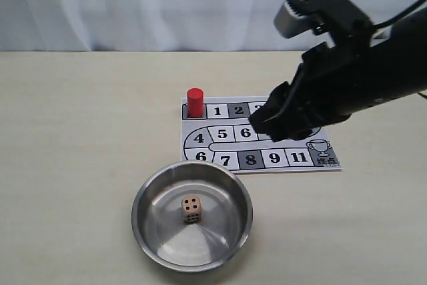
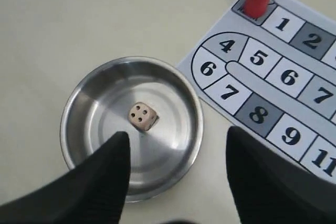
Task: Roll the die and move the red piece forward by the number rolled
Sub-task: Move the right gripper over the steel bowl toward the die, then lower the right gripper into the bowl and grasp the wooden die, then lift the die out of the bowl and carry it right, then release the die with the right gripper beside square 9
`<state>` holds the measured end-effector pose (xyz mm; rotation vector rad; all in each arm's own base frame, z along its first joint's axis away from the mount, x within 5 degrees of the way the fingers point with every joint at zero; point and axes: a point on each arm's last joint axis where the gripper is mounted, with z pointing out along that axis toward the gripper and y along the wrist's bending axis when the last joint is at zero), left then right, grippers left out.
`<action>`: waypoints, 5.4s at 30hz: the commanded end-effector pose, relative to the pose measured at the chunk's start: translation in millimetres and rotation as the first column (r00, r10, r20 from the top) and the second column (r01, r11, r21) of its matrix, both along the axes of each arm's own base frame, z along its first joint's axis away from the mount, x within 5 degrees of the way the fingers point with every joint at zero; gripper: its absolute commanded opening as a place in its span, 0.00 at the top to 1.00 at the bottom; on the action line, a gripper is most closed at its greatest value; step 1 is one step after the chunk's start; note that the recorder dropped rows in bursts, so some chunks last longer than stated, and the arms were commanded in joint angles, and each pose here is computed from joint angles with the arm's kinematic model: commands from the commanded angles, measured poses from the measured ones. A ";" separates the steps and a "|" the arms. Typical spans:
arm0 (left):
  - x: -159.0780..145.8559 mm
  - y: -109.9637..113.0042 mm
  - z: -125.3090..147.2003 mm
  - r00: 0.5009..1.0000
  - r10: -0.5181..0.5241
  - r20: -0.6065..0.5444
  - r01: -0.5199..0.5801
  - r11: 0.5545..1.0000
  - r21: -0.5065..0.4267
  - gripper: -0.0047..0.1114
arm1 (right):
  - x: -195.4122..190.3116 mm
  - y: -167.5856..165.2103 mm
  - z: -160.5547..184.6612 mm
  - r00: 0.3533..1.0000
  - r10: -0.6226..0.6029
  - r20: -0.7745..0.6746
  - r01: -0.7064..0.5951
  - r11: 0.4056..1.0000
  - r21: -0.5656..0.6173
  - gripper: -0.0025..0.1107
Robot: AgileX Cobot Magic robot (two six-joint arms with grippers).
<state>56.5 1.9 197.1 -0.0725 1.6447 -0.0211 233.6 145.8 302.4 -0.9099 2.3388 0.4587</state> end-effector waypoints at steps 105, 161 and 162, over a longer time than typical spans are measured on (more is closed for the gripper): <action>-0.2 0.0 3.1 1.000 0.000 0.019 0.000 1.000 0.002 0.96 | 62.5 16.8 -69.5 0.962 -0.239 -0.135 0.224 0.968 -0.116 0.94; -0.2 0.0 3.1 1.000 0.000 0.019 0.000 1.000 0.002 0.96 | 102.8 -160.9 -86.0 0.746 -0.634 -0.203 0.611 0.773 -0.170 0.26; -0.2 0.0 3.1 1.000 0.000 0.019 0.000 1.000 0.002 0.96 | 103.0 -160.9 -85.9 0.746 -0.635 -0.201 0.612 0.773 -0.169 0.26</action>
